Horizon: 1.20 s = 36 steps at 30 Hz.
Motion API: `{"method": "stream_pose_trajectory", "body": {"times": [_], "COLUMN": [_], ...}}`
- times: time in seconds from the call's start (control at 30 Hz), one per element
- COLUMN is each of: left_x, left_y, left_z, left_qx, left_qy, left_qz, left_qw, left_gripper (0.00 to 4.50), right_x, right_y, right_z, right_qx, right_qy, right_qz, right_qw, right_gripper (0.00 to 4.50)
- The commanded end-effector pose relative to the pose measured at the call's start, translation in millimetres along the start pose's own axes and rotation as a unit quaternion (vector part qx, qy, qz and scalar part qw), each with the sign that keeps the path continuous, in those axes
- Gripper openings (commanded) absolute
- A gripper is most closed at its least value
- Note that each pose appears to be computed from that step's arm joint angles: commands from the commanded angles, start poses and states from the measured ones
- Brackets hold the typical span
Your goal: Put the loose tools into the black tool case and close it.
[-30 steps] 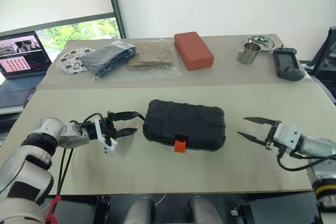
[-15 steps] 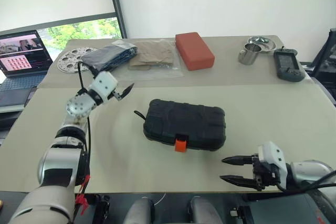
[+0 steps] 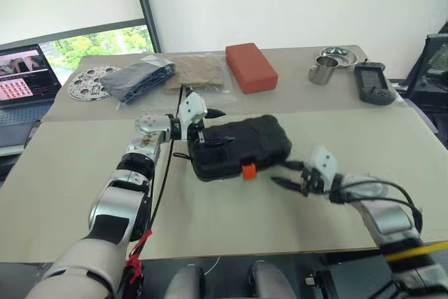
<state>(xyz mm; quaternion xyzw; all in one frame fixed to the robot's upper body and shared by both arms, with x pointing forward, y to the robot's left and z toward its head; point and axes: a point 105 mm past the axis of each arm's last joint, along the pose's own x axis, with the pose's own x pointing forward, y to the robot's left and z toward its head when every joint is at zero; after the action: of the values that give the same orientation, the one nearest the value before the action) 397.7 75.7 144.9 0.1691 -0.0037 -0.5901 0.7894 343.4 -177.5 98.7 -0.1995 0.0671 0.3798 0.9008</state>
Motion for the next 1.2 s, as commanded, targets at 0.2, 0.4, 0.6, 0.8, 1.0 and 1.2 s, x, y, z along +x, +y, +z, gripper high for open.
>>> {"method": "stream_pose_trajectory", "body": {"times": [0.2, 0.4, 0.6, 0.8, 1.0, 1.2], "left_x": [8, 17, 20, 25, 26, 27], "left_y": [-1, -9, -17, -23, -23, -22], "left_z": [0, -8, -18, -20, -19, -18], "left_qx": [0.007, 0.006, 0.007, 0.017, 0.020, 0.022], "left_qy": [0.012, 0.025, 0.039, 0.047, 0.049, 0.050], "left_qz": [-0.003, -0.008, -0.018, -0.030, -0.030, -0.026], "left_qw": [1.000, 1.000, 0.999, 0.998, 0.998, 0.998], "left_gripper": [4.47, 4.47, 4.47, 4.47, 4.50, 4.50], "right_x": [0, -16, -13, 3, 11, 15], "right_y": [-33, 16, 59, 64, 59, 55], "right_z": [21, 31, 32, 40, 49, 53], "right_qx": [-0.014, 0.064, 0.085, 0.104, 0.100, 0.093], "right_qy": [-0.040, -0.033, 0.037, 0.039, 0.029, 0.023], "right_qz": [-0.095, -0.055, -0.053, -0.076, -0.083, -0.087], "right_qw": [0.995, 0.996, 0.994, 0.991, 0.991, 0.992], "right_gripper": [2.70, 2.70, 2.70, 2.70, 2.45, 1.25]}}
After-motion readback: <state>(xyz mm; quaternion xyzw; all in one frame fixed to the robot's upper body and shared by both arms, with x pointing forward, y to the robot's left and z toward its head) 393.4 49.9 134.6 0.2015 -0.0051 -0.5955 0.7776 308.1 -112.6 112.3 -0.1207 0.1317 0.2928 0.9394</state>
